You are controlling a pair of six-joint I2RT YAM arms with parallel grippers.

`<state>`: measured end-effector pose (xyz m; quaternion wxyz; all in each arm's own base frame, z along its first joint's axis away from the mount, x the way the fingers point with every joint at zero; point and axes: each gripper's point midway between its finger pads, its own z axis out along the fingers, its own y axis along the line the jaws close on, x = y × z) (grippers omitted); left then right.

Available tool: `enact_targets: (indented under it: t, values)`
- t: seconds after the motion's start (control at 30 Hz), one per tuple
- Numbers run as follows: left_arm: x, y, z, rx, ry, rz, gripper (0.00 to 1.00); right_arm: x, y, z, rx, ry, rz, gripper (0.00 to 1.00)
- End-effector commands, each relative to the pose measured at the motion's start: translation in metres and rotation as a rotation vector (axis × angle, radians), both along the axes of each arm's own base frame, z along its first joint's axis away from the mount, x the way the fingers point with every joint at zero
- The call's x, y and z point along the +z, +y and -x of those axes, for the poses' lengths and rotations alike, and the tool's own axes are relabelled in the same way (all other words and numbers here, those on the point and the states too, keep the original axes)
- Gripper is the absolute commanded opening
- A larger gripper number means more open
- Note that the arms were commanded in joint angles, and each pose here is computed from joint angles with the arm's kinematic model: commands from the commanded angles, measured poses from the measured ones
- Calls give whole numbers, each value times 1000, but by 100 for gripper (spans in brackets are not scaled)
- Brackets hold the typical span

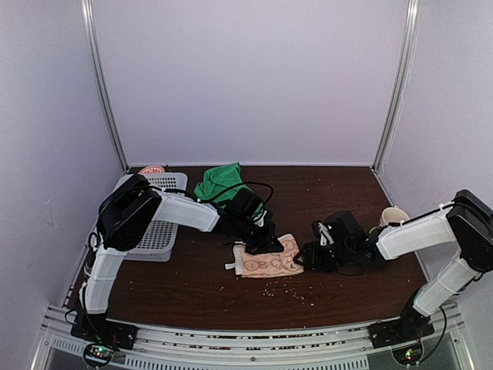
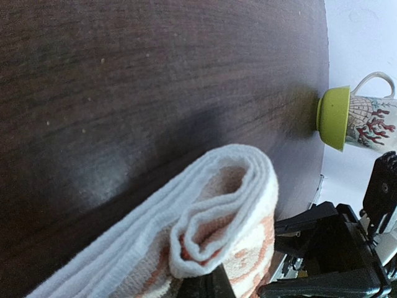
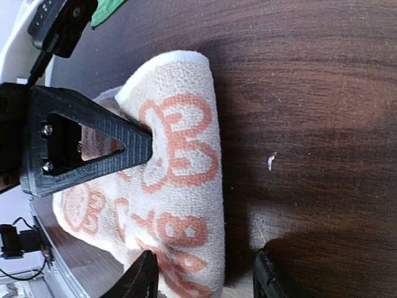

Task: Roll the towels
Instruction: Roll the towel from the center of the board.

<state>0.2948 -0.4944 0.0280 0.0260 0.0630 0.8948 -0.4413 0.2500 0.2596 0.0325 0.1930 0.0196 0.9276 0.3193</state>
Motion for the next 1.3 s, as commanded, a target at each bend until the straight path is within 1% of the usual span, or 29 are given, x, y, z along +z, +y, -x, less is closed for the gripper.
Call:
enact_targets:
  t: [0.0,0.07,0.2,0.37,0.47,0.53,0.57,0.7,0.77,0.87,0.93,1.13,1.27]
  values:
    - [-11,11,-1,9,0,-45,0,0,-4,2,-22,20,-59,55]
    - [-11,11,-1,6,-1,-45,0,4,-5,0,-27,11,-65,57]
    - [-11,11,0,5,1,-47,0,1,-5,-1,-20,25,-36,57]
    - [-9,10,-1,6,-3,-44,0,-12,-3,4,0,83,-3,52]
    - [-7,10,-2,6,-4,-41,0,-19,-3,8,8,110,3,46]
    - [-6,9,-1,5,-6,-38,0,-21,-1,11,18,118,-2,39]
    - [-6,9,-1,5,-5,-38,0,-22,-1,11,20,121,-1,34]
    - [-4,8,0,2,-4,-35,0,-21,-1,10,29,109,31,9]
    - [-3,9,1,2,-2,-38,0,-16,-6,8,29,83,82,0]
    - [0,9,1,1,-3,-37,0,-5,-17,2,35,10,211,0]
    - [5,8,1,1,-5,-33,3,3,-20,1,48,-28,296,0]
    - [26,7,2,-8,-23,-6,16,18,-18,0,74,-98,438,0]
    - [43,11,6,-11,-41,9,19,22,-18,1,82,-138,546,0]
